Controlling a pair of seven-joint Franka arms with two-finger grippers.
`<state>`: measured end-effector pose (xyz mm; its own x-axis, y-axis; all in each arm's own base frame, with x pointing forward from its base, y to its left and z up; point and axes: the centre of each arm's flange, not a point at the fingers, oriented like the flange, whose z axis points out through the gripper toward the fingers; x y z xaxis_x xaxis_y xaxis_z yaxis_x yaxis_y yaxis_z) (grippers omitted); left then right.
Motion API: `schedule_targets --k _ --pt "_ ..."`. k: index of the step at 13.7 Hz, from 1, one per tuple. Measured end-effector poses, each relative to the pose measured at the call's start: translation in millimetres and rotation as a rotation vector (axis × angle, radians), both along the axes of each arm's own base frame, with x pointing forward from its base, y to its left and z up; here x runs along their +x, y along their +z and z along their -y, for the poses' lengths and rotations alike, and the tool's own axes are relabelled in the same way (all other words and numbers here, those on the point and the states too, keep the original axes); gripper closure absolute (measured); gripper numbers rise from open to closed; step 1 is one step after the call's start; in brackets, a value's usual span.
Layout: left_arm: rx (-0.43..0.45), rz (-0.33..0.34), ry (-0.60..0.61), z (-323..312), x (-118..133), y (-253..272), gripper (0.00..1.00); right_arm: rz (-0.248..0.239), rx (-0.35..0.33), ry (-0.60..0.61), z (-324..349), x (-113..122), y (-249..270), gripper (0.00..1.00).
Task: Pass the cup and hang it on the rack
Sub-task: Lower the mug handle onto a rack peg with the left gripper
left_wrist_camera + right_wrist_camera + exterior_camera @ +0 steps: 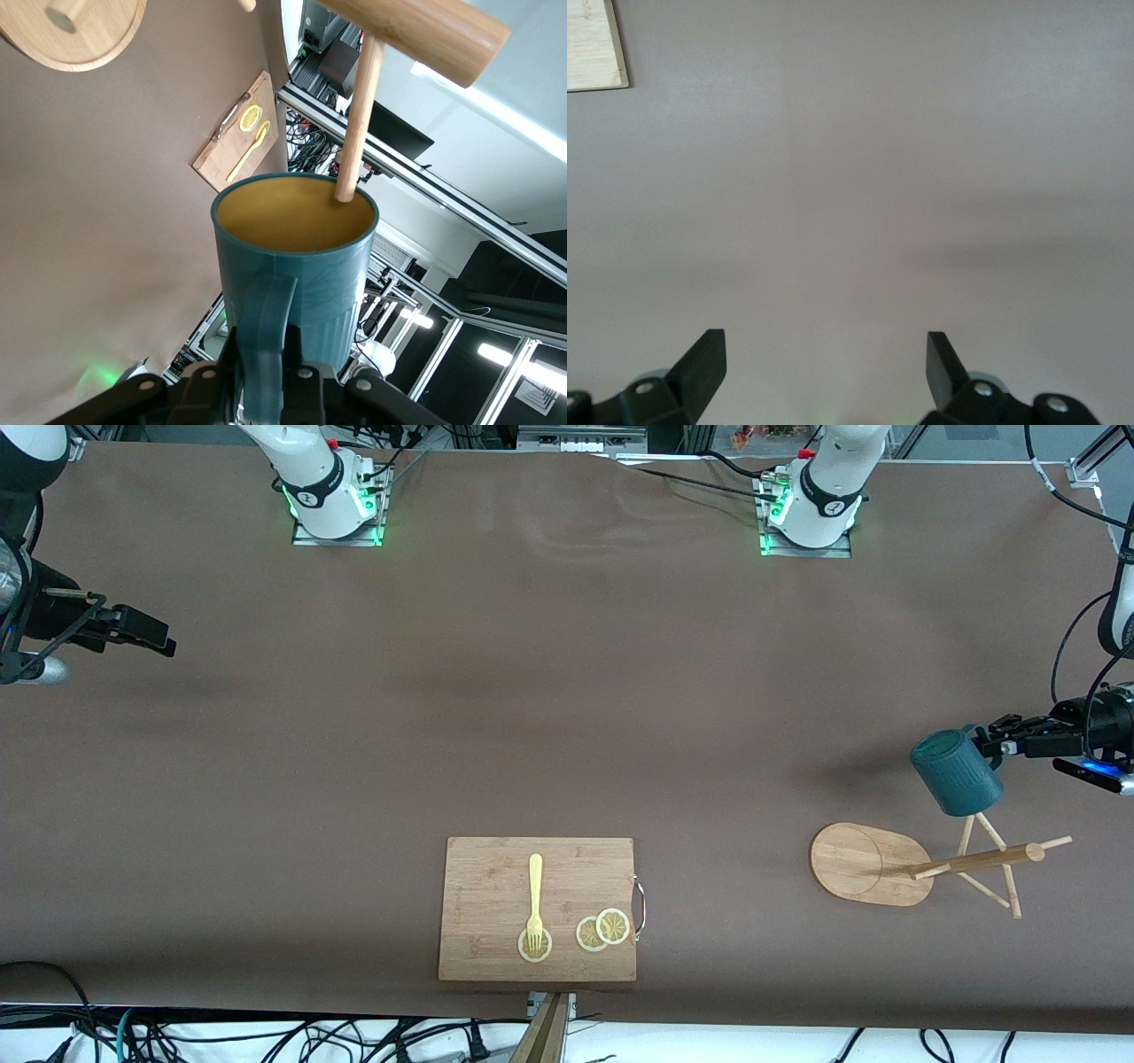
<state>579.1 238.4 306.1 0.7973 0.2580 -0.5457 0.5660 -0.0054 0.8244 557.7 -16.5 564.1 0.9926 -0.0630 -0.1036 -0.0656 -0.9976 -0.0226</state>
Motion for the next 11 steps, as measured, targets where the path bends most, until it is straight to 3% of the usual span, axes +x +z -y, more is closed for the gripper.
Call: schedule_targets --k 11 --pt "-0.025 0.012 0.025 -15.0 16.0 -15.8 0.79 -0.023 0.019 -0.007 0.7 -2.8 -1.7 0.0"
